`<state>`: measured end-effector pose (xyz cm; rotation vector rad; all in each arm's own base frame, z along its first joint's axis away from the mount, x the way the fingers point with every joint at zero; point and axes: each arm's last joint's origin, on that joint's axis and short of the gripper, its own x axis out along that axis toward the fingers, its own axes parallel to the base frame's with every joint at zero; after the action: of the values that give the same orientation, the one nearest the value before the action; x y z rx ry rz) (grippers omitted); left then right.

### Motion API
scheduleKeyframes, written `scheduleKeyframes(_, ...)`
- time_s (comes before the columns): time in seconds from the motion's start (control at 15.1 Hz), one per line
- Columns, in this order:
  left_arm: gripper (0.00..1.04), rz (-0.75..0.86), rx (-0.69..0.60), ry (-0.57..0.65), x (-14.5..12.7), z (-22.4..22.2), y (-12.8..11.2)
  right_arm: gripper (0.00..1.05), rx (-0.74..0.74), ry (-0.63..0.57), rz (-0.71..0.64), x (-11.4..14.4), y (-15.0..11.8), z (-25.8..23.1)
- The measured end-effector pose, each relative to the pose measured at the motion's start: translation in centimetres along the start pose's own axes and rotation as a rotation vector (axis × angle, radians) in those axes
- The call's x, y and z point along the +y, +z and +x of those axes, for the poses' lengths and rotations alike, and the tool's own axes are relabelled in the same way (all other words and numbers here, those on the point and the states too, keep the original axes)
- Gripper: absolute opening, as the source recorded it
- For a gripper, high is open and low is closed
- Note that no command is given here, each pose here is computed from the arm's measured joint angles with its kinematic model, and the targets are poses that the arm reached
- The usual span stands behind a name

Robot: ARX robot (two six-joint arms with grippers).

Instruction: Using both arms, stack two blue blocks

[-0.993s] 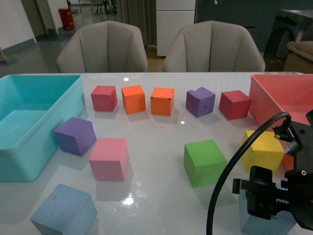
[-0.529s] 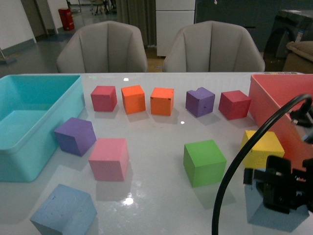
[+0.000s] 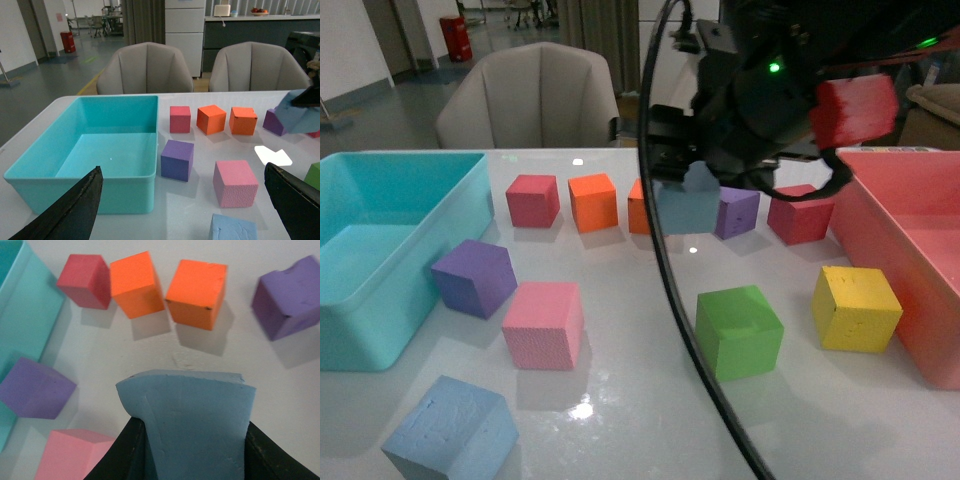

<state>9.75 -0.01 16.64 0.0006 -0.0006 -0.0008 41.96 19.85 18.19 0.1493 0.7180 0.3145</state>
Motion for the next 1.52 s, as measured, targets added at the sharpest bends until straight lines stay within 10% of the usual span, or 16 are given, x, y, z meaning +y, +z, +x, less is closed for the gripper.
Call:
scheduleKeyframes(0.86, 0.98, 0.000, 0.000, 0.000, 0.0, 0.0, 0.0, 0.39, 0.265, -0.032, 0.196, -1.7, -2.1, 10.0)
scheduleKeyframes(1.19, 0.98, 0.000, 0.000, 0.000, 0.0, 0.0, 0.0, 1.00, 0.263, -0.026, 0.197, -1.6, -1.6, 9.9)
scheduleKeyframes(1.52, 0.98, 0.000, 0.000, 0.000, 0.0, 0.0, 0.0, 0.98, 0.222, -0.035, 0.203, -1.8, -1.1, 8.7)
